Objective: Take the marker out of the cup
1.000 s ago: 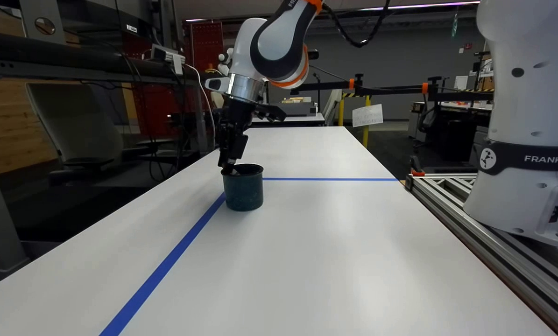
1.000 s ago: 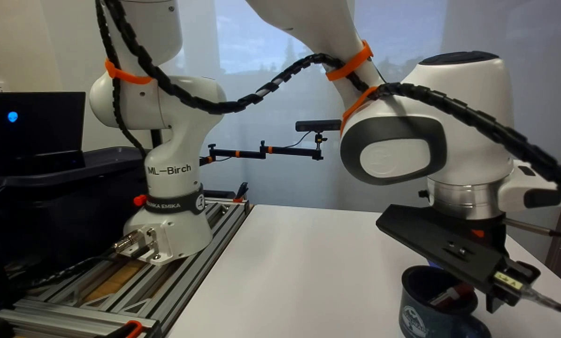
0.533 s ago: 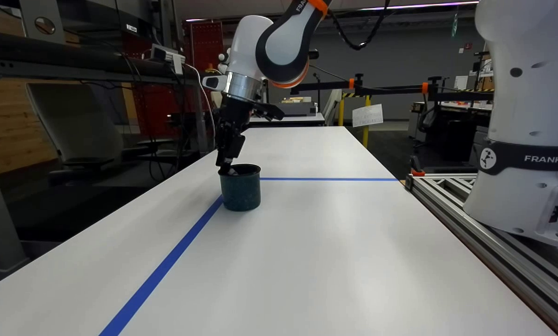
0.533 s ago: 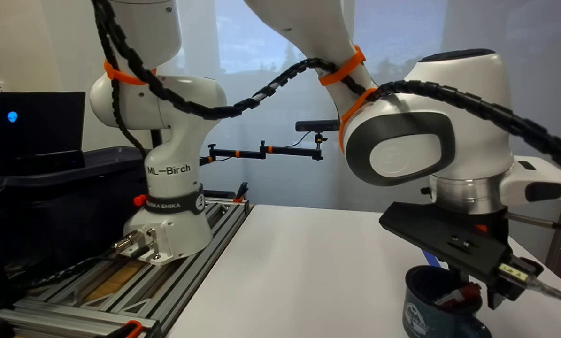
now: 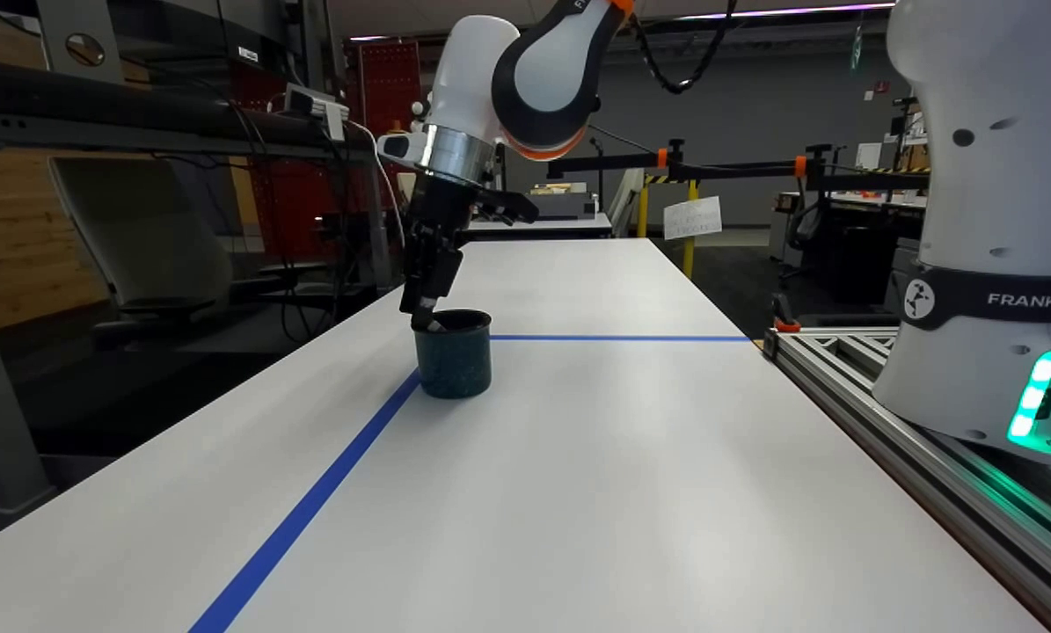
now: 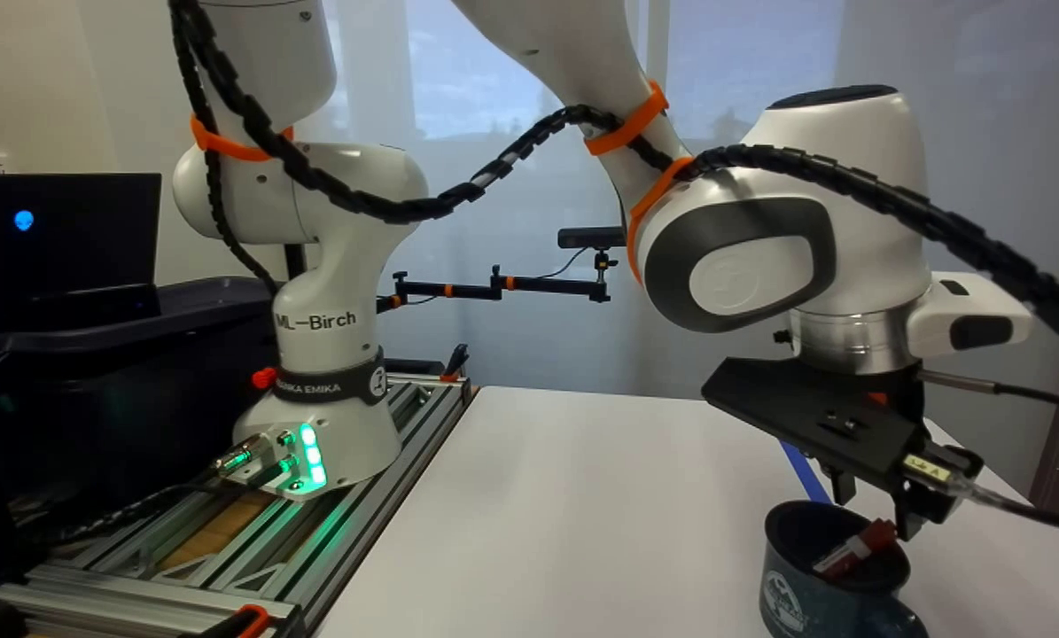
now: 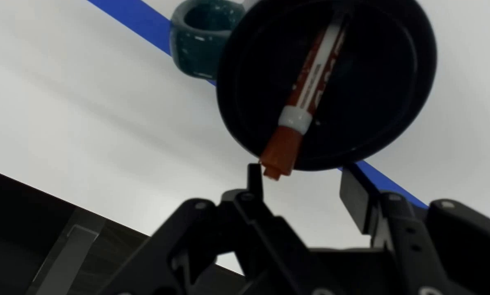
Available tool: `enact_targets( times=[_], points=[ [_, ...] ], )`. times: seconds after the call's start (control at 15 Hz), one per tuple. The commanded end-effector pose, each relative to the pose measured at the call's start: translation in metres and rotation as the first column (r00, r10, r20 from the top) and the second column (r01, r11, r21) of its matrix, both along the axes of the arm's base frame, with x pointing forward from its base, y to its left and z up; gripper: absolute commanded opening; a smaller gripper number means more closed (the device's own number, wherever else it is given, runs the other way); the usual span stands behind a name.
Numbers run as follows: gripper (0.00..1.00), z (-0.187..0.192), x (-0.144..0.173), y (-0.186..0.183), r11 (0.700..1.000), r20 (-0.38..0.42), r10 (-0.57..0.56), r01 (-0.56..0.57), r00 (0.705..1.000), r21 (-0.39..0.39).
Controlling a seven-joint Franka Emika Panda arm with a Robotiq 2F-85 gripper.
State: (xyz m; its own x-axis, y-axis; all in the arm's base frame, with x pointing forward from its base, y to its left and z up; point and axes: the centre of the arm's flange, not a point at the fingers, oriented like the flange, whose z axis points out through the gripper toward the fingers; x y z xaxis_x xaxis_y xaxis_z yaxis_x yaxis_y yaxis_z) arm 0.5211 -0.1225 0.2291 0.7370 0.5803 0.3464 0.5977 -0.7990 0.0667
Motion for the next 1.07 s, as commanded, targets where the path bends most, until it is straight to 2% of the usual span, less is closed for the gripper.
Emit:
enact_targets(
  times=[0.0, 0.2, 0.4, 0.67, 0.93, 1.0],
  points=[
    [0.56, 0.008, -0.019, 0.003, 1.000, -0.012, -0.019, 0.019, 1.000, -0.021],
    [0.55, 0.014, -0.029, -0.001, 0.998, -0.014, -0.056, 0.056, 0.998, -0.035],
    [0.63, 0.022, -0.037, -0.005, 0.994, -0.022, -0.099, 0.097, 0.995, -0.050],
    [0.64, 0.020, -0.042, -0.009, 0.991, -0.035, -0.117, 0.115, 0.992, -0.064],
    [0.50, 0.022, -0.043, -0.007, 0.991, -0.040, -0.115, 0.112, 0.993, -0.080],
    [0.39, 0.023, -0.043, -0.007, 0.990, -0.037, -0.115, 0.112, 0.993, -0.084]
  ],
)
